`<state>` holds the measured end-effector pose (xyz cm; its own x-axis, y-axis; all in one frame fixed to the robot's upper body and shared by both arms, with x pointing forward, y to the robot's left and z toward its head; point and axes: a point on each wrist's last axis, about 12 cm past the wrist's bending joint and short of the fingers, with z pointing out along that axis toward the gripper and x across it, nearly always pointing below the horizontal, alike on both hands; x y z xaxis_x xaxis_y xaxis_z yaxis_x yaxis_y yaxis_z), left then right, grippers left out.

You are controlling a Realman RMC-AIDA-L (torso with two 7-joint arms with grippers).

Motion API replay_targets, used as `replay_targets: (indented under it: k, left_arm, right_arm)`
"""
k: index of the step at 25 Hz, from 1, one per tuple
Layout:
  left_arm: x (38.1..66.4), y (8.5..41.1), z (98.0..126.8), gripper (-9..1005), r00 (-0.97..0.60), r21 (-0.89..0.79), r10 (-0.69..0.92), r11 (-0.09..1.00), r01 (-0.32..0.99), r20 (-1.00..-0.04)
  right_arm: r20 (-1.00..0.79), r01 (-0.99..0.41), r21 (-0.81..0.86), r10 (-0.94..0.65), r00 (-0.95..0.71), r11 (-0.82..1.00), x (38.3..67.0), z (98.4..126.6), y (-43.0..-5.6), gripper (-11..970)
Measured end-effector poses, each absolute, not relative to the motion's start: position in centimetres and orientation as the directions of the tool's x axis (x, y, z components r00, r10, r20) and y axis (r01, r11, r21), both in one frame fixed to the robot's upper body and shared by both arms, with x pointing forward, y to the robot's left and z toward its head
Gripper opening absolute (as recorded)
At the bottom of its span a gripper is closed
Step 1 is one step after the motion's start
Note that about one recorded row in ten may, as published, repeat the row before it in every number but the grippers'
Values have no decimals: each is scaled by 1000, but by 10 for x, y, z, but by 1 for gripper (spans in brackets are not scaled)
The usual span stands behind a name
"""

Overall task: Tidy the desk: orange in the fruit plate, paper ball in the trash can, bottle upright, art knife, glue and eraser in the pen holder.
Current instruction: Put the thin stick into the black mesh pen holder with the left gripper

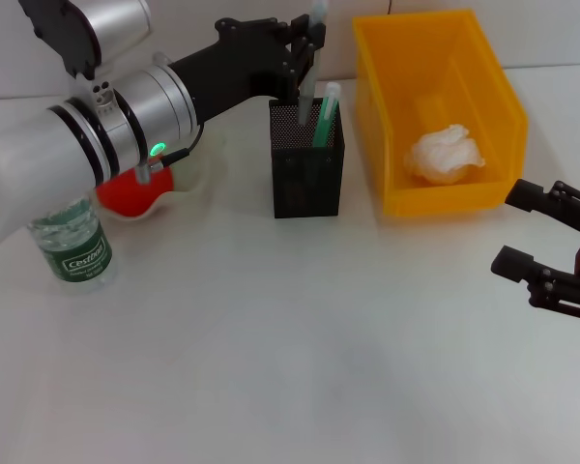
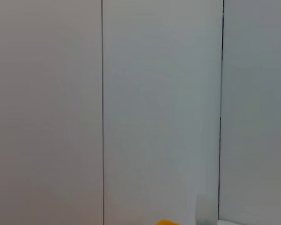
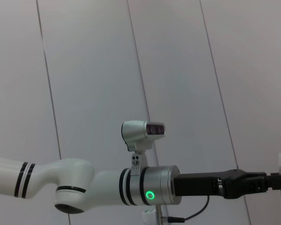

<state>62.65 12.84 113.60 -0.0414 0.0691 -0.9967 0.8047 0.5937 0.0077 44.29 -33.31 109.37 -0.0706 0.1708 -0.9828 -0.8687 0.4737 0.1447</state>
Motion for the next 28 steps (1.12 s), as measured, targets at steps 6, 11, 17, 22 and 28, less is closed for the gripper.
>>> replay_targets:
  k: [6, 11, 17, 22, 28]
  left_arm:
    - [627, 129, 1133, 170, -54, 7, 82, 604, 797, -995]
    - [626, 128, 1129, 172, -54, 5, 79, 612, 791, -995]
    - [626, 128, 1128, 175, -54, 4, 76, 613, 790, -996]
    - [627, 127, 1128, 177, -54, 6, 79, 616, 788, -995]
    - [628, 126, 1128, 180, -54, 9, 84, 615, 788, -995]
  right_arm:
    - [-983, -870, 144, 171, -69, 471, 444, 1094, -333, 832]
    - [-983, -871, 143, 172, -69, 469, 444, 1094, -332, 832]
    - [-982, -872, 147, 174, -72, 466, 445, 1095, -332, 832]
    - [-982, -873, 149, 175, -74, 465, 445, 1095, -332, 832]
    - [-982, -873, 148, 174, -74, 464, 446, 1095, -331, 832]
